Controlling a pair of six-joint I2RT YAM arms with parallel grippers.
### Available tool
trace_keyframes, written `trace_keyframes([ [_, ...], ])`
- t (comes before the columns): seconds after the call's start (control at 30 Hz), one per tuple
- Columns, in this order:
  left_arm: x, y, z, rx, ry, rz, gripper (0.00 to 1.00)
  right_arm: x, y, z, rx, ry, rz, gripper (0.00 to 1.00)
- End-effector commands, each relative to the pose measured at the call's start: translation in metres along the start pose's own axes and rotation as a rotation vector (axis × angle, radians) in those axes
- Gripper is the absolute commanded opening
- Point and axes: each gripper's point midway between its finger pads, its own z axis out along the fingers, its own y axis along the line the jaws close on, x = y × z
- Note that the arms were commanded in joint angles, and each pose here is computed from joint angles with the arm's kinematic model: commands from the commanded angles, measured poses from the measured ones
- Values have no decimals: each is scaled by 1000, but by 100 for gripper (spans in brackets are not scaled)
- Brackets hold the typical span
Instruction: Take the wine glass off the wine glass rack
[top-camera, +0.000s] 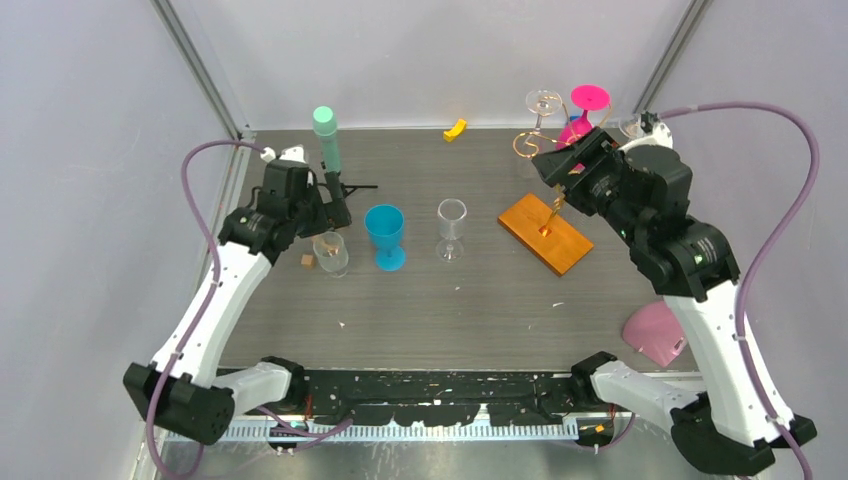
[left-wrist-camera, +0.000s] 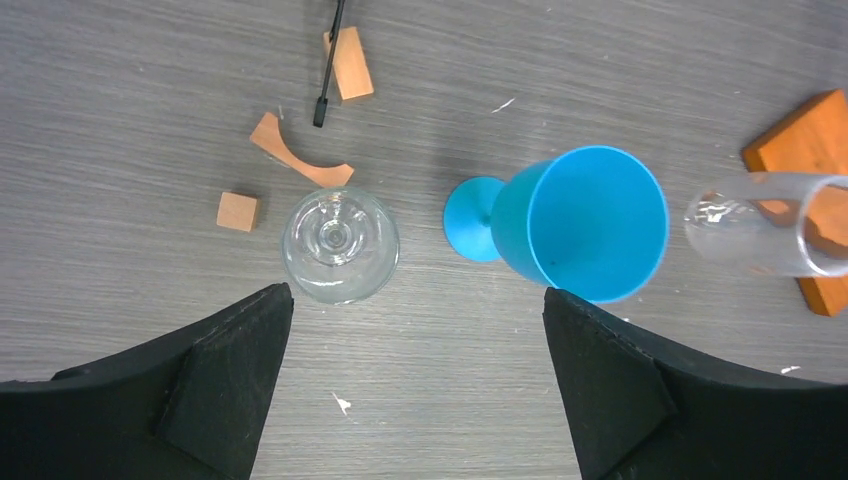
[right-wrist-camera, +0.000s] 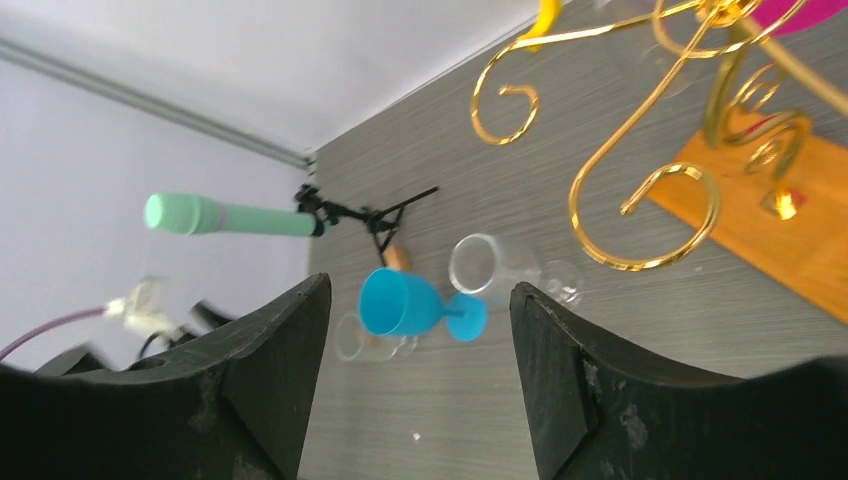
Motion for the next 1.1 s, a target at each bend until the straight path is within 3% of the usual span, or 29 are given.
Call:
trace_keyframes([
  [0.0,-8,-5,-26,79,-47,60,100,-33,-21,2,177,-109,-113,71],
  [0.13,-6,-9,-38,130,-73,96,100,-64,-15,7,231,-195,-165,71],
  [0.33,2,-11,-39,162,-52,114,100,-77,-6,44,258,-174,-228,71],
  [0.53,4,-13,-37,176,-49,117,100,-88,-30,96,261,-142,-53,69],
  [0.77,6,-12,-41,166,-22,101,100,-91,-21,146,158,-140,118,47],
  [1.07,6,-17,-48,200,-26,108,100,-87,-44,175,246,-161,216,42],
])
